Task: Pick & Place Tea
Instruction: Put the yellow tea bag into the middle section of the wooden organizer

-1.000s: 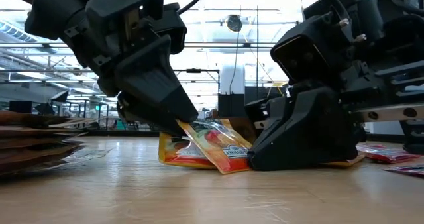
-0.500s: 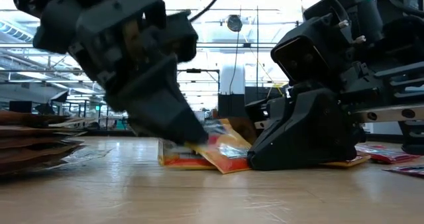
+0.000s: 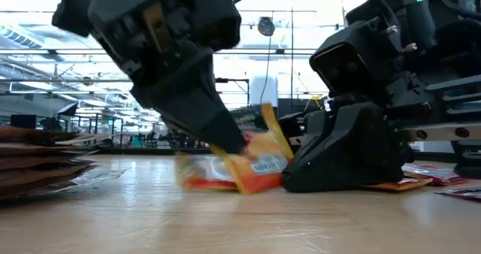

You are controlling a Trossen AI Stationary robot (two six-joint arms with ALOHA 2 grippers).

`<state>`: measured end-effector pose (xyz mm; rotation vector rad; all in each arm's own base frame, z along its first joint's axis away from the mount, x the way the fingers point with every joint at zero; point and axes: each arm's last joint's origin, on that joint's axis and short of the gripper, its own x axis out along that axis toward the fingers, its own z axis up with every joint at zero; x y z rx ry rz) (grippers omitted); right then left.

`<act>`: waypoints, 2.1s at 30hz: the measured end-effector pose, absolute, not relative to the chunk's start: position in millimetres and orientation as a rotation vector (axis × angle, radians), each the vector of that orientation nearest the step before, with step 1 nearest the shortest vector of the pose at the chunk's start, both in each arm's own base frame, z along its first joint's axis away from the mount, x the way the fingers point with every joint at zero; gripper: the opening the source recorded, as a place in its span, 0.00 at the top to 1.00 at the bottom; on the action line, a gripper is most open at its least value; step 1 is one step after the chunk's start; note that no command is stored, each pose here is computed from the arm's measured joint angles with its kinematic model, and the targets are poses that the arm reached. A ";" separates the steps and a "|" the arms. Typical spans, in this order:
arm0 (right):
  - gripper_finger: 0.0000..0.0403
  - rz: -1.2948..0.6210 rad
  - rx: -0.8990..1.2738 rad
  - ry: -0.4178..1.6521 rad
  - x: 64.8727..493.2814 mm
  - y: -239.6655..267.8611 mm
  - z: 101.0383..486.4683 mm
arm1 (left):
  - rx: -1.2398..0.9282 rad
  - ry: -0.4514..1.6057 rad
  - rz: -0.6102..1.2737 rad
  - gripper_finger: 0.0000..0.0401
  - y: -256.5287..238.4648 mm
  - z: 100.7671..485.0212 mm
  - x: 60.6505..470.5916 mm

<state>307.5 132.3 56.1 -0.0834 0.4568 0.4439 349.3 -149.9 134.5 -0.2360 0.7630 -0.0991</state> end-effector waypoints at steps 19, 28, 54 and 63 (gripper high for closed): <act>0.69 0.258 -0.003 0.173 294.4 123.8 182.1 | 0.073 0.638 -0.026 0.99 -173.6 189.5 313.4; 0.53 0.255 0.165 0.351 300.8 98.7 190.0 | 0.052 0.643 -0.006 0.99 -171.0 189.0 314.4; 0.50 0.174 0.097 0.499 332.9 100.7 184.1 | 0.024 0.659 0.018 0.99 -155.0 178.1 328.5; 0.62 0.202 0.064 0.465 333.4 103.7 186.9 | 0.019 0.657 0.027 0.99 -152.1 178.4 330.0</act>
